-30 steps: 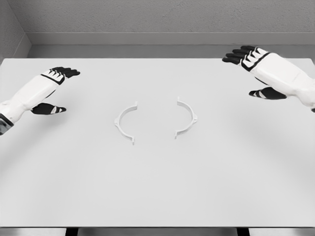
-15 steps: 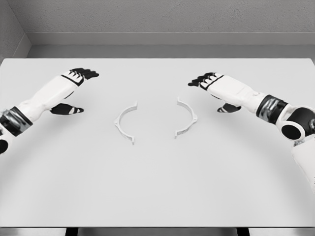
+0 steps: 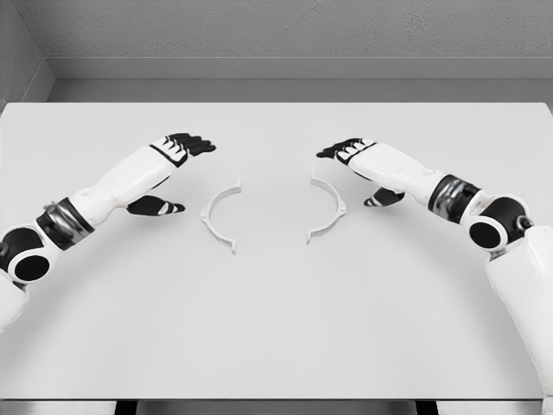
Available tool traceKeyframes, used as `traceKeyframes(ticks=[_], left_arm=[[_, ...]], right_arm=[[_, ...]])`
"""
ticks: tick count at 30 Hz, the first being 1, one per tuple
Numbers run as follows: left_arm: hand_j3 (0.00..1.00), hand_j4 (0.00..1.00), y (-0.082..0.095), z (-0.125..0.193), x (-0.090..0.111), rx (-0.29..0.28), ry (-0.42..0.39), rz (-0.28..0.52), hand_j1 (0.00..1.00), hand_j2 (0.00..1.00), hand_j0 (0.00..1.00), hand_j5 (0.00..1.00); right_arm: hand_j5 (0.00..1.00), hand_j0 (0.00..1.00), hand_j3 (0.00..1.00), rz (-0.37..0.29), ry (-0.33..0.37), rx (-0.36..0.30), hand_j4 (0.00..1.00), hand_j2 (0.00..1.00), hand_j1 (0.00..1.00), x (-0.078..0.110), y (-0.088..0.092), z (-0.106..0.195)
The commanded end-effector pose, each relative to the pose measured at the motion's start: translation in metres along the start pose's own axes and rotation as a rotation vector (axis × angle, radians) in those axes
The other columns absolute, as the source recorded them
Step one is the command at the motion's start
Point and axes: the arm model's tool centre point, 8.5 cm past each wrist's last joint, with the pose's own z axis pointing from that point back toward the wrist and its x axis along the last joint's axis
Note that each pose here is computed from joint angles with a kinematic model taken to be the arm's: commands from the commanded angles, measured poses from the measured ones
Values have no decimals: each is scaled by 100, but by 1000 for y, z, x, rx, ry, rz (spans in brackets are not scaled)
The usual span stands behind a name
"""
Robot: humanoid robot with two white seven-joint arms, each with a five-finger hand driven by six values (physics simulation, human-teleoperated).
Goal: Assemble PVC drainage pipe clamps
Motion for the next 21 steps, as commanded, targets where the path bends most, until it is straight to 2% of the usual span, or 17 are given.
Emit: traceKeyframes(ticks=[1,7,12,16,21], left_arm=[[100,100,-3,-2,3,-3,-9,5,100,100,100,100],[100,100,-12,-1,-7,-28,23,21,100,100,100,100],[100,100,-17,-5,-15,-24,47,38,100,100,100,100],[100,100,-18,-4,-16,-28,52,40,100,100,100,100],[100,100,-21,-5,-18,-29,58,47,100,100,100,100]], right_arm=[[100,100,100,-22,11,4,100,100,100,-2,4,-1],[100,100,100,-25,-1,1,100,100,100,2,2,-11],[100,100,100,-32,5,18,100,100,100,3,5,-15],[100,100,100,-33,10,23,100,100,100,0,5,-16],[100,100,100,-36,-7,8,100,100,100,8,2,-21]])
